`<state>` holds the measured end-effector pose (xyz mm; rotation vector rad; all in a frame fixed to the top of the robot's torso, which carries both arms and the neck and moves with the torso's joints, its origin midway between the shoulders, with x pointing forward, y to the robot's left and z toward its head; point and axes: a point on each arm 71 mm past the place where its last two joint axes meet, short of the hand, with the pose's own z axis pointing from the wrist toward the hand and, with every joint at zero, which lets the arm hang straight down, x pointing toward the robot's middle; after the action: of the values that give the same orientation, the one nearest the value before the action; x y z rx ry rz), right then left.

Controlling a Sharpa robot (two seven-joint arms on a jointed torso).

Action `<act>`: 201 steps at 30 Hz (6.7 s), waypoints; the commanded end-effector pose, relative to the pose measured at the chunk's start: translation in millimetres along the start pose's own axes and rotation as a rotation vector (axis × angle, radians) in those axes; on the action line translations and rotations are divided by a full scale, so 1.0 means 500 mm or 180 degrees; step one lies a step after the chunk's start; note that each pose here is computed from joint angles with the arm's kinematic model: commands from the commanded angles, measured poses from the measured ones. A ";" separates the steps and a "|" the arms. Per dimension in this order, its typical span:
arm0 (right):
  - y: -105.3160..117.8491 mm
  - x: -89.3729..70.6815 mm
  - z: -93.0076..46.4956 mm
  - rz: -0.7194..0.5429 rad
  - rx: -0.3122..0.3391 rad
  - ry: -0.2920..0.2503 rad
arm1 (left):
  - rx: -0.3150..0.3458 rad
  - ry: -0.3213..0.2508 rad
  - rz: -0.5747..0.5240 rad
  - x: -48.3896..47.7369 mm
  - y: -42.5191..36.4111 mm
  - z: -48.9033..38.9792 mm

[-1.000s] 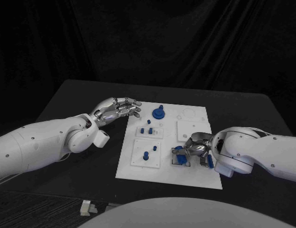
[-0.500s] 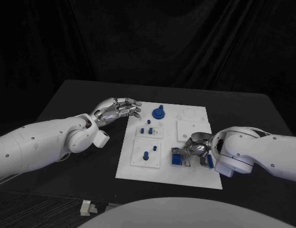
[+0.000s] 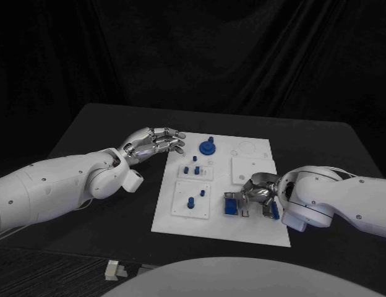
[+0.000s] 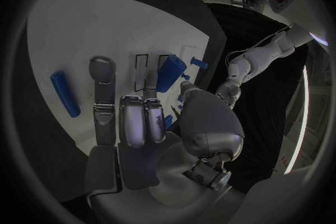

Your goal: Assemble the parts on the task board

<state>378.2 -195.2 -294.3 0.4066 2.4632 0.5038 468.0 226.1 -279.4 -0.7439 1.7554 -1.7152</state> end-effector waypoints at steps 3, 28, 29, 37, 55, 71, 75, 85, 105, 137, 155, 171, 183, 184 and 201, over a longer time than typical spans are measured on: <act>-0.007 -0.008 -0.014 0.0148 -0.0162 -0.0227 | 0.0028 0.0028 -0.0035 0.003 -0.001 -0.001; 0.003 -0.009 -0.061 -0.0528 -0.0651 -0.0417 | 0.0024 0.0024 -0.0035 0.000 0.000 -0.003; 0.002 -0.007 -0.059 -0.0565 -0.0638 -0.0415 | 0.0024 0.0026 -0.0036 0.001 0.000 -0.002; -0.001 0.003 -0.047 -0.0709 -0.0586 -0.0417 | 0.0019 0.0033 -0.0043 0.001 0.001 -0.003; 0.001 0.008 -0.034 -0.0755 -0.0557 -0.0395 | 0.0005 0.0031 -0.0045 0.000 0.002 -0.005; 0.002 0.012 -0.027 -0.0735 -0.0588 -0.0411 | -0.0003 0.0039 -0.0051 0.001 0.003 -0.005; 0.001 0.013 -0.027 -0.0737 -0.0581 -0.0403 | -0.0004 0.0042 -0.0053 0.001 0.003 -0.005; 0.000 0.015 -0.024 -0.0753 -0.0530 -0.0375 | -0.0012 0.0054 -0.0059 0.003 0.003 -0.003; -0.056 -0.063 -0.095 -0.0493 -0.0455 -0.0922 | -0.0014 0.0012 -0.0036 -0.002 0.004 -0.007; -0.134 -0.114 -0.146 -0.0044 -0.0713 -0.0963 | -0.0029 -0.0012 -0.0016 -0.006 0.006 -0.005; -0.153 -0.053 -0.122 -0.1076 0.0407 -0.0707 | -0.0081 0.0004 -0.0056 -0.003 0.016 -0.015; -0.146 -0.031 -0.104 -0.1304 0.0536 -0.0788 | -0.0112 0.0004 -0.0076 -0.002 0.022 -0.021; -0.139 -0.029 -0.093 -0.1280 0.0447 -0.0836 | -0.0122 0.0004 -0.0081 -0.003 0.024 -0.023; -0.139 -0.029 -0.092 -0.1282 0.0443 -0.0835 | -0.0122 0.0004 -0.0081 -0.003 0.024 -0.023; -0.143 0.000 -0.064 -0.1329 0.0406 -0.0666 | -0.0130 0.0014 -0.0088 -0.001 0.026 -0.022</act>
<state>351.2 -265.1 -293.6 -0.0004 2.2691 0.1331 461.2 236.3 -292.7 -0.7875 1.8006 -1.6817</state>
